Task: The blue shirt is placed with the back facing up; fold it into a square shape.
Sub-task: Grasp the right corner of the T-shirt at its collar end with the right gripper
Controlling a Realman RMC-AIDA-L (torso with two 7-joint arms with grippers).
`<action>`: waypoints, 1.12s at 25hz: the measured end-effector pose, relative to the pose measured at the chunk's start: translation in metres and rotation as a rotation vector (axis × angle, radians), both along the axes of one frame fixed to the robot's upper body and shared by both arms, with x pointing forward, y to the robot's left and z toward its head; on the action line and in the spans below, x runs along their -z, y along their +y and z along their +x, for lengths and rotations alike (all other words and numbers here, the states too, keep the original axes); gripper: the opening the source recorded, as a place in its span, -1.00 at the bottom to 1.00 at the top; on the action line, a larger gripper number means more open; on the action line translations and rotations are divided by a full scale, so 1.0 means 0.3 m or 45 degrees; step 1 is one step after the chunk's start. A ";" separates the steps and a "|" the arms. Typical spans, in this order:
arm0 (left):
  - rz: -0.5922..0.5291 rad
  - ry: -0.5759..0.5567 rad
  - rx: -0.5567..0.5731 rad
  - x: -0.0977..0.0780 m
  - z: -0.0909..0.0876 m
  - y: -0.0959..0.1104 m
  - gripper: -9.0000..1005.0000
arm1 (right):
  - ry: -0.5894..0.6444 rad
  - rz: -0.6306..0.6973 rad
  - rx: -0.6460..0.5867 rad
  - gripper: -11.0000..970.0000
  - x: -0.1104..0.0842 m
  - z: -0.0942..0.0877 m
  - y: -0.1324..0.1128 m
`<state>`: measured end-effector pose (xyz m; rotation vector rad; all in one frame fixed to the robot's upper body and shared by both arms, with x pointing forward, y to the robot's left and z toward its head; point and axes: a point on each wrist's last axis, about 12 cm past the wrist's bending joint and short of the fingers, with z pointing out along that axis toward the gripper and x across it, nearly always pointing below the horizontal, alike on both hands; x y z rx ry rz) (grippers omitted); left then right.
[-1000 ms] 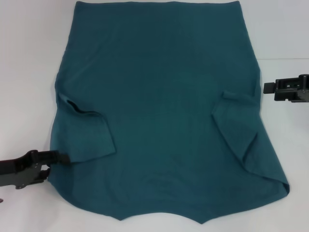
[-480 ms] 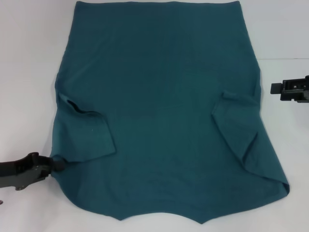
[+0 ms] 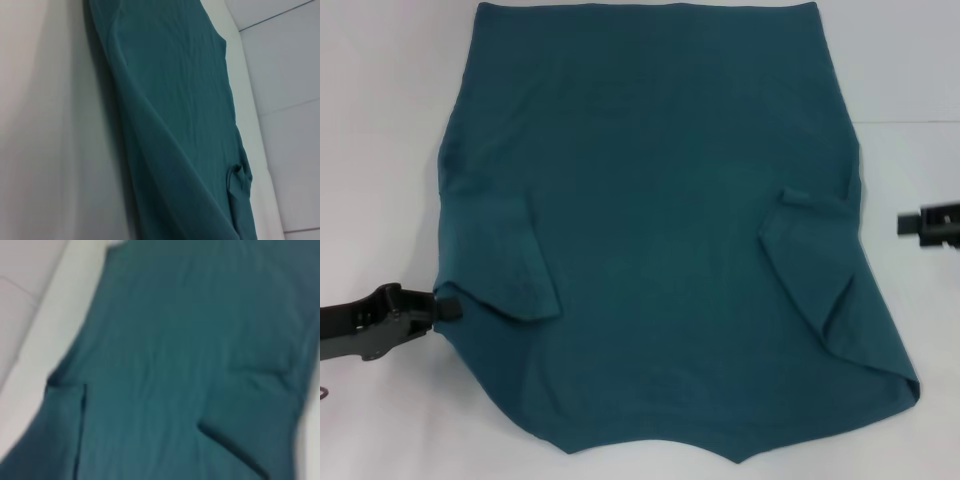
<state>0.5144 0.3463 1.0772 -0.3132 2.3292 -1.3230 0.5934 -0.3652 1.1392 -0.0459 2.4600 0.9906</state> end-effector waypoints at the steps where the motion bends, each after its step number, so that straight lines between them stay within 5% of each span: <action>1: 0.002 0.003 -0.006 0.000 0.002 0.001 -0.92 | 0.019 -0.016 -0.010 0.15 0.004 -0.008 -0.007; 13: 0.047 0.007 -0.061 0.008 0.020 0.013 -0.92 | 0.178 -0.080 -0.116 0.11 0.050 -0.138 -0.089; 28: 0.069 0.003 -0.074 0.010 0.031 0.013 -0.92 | 0.215 -0.186 -0.323 0.06 0.123 -0.143 0.016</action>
